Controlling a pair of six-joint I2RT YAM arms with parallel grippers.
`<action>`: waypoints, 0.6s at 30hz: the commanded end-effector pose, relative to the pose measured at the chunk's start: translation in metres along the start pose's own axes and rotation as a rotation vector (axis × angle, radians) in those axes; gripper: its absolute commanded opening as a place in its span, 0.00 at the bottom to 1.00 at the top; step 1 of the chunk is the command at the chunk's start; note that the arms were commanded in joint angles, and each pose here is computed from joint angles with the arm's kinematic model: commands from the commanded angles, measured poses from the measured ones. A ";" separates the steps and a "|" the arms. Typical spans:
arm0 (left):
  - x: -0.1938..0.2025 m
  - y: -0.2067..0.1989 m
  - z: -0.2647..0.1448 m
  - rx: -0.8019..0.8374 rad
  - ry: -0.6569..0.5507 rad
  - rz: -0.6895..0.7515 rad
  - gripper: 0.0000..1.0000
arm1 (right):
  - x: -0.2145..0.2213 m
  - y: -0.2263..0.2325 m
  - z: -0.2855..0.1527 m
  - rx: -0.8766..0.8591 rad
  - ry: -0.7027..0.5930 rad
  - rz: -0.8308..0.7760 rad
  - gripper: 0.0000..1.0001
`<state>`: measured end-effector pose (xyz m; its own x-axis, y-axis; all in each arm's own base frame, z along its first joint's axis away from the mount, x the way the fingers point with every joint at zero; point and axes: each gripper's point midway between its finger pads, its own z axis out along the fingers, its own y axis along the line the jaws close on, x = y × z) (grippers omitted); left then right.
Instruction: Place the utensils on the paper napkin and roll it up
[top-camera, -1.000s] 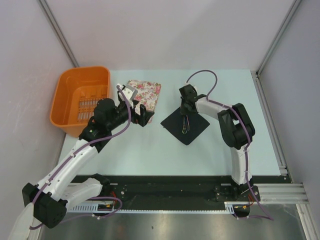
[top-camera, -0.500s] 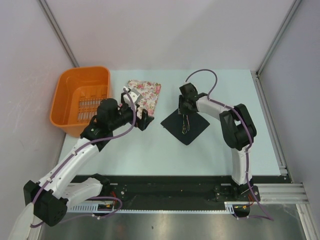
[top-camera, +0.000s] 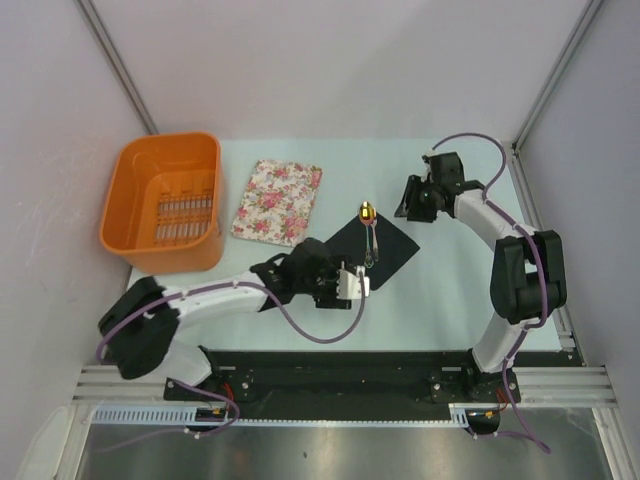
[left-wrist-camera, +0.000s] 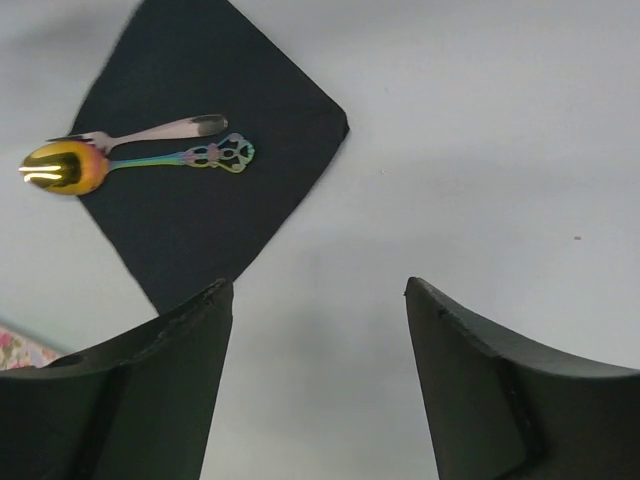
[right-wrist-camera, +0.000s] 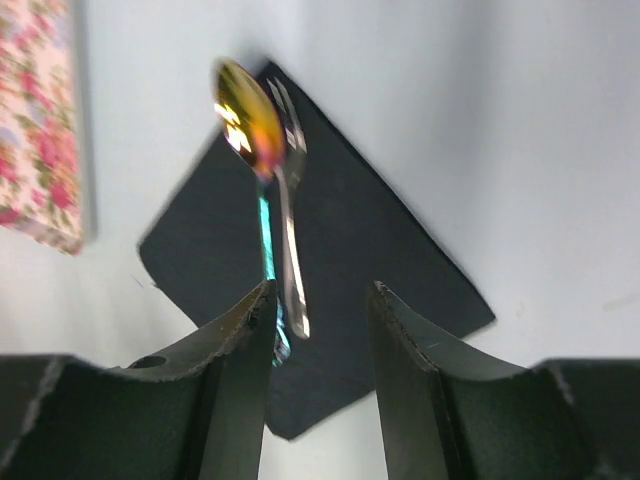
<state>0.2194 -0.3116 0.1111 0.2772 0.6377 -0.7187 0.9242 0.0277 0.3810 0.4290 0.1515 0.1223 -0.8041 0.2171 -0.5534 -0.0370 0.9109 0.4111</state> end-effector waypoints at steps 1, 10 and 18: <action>-0.014 0.024 0.042 -0.058 -0.019 0.230 0.73 | 0.023 -0.006 -0.010 -0.069 0.083 0.015 0.47; -0.005 0.005 0.094 -0.036 0.031 0.313 0.69 | 0.027 -0.027 -0.017 -0.087 0.104 0.071 0.47; 0.001 -0.001 0.117 -0.012 0.057 0.330 0.64 | 0.023 -0.035 -0.017 -0.098 0.101 0.098 0.47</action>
<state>0.2380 -0.3844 0.0336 0.5081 0.6766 -0.5329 0.8175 -0.1839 0.5458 0.4000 0.1187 0.0919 -0.8764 0.2683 -0.3998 0.0300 0.8591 0.5108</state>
